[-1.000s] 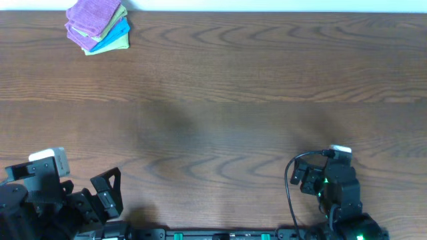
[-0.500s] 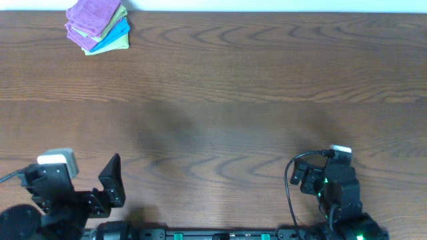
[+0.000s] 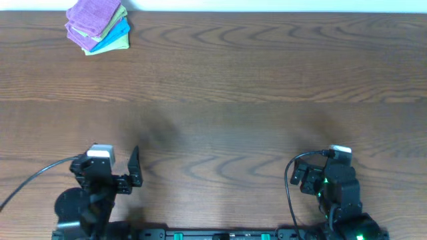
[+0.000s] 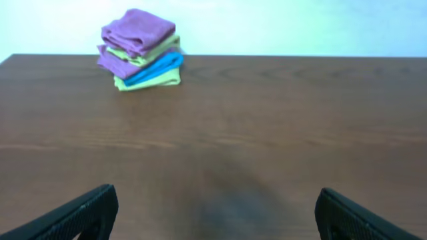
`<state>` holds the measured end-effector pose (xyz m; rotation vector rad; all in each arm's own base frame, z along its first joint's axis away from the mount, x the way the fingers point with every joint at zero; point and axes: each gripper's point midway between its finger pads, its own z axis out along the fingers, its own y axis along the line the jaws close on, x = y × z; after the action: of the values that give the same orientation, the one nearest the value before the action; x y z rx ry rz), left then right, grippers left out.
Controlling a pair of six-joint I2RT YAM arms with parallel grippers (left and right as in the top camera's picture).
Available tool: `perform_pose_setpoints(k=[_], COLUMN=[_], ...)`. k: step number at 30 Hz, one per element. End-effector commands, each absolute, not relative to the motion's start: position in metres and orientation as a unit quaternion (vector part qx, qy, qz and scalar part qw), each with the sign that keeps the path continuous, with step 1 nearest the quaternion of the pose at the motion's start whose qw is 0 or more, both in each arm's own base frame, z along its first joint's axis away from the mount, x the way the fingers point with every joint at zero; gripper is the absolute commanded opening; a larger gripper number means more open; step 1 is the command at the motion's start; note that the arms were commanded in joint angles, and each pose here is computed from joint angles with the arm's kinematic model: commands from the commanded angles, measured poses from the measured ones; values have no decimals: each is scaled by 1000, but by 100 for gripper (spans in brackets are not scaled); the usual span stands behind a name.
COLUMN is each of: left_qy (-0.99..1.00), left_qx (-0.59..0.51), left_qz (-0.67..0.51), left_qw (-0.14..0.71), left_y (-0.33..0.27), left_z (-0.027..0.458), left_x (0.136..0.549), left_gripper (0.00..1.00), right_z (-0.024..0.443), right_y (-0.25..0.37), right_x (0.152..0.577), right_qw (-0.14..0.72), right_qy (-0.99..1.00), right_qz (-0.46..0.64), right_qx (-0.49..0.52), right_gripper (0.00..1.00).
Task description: Fold the cloth
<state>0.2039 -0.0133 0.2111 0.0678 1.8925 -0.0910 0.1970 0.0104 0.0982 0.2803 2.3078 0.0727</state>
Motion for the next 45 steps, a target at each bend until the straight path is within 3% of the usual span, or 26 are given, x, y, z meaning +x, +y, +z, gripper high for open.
perform_pose_setpoints(k=[1, 15, 22, 45], left_qy=[806, 828, 828, 819], left_qx=[51, 65, -41, -77], left_qz=[-31, -15, -21, -18], left_qw=[589, 557, 559, 568], left_y=[-15, -13, 6, 14], left_z=[197, 136, 127, 114], left_x=[207, 213, 214, 222], left_gripper=[95, 95, 95, 96], right_z=[98, 98, 98, 98], right_y=[9, 9, 9, 9], right_x=[197, 197, 197, 197], right_qw=[398, 399, 398, 399], right_qy=[909, 909, 909, 909], right_qz=[28, 28, 28, 28], right_qx=[117, 117, 117, 117], right_gripper=[99, 99, 99, 99])
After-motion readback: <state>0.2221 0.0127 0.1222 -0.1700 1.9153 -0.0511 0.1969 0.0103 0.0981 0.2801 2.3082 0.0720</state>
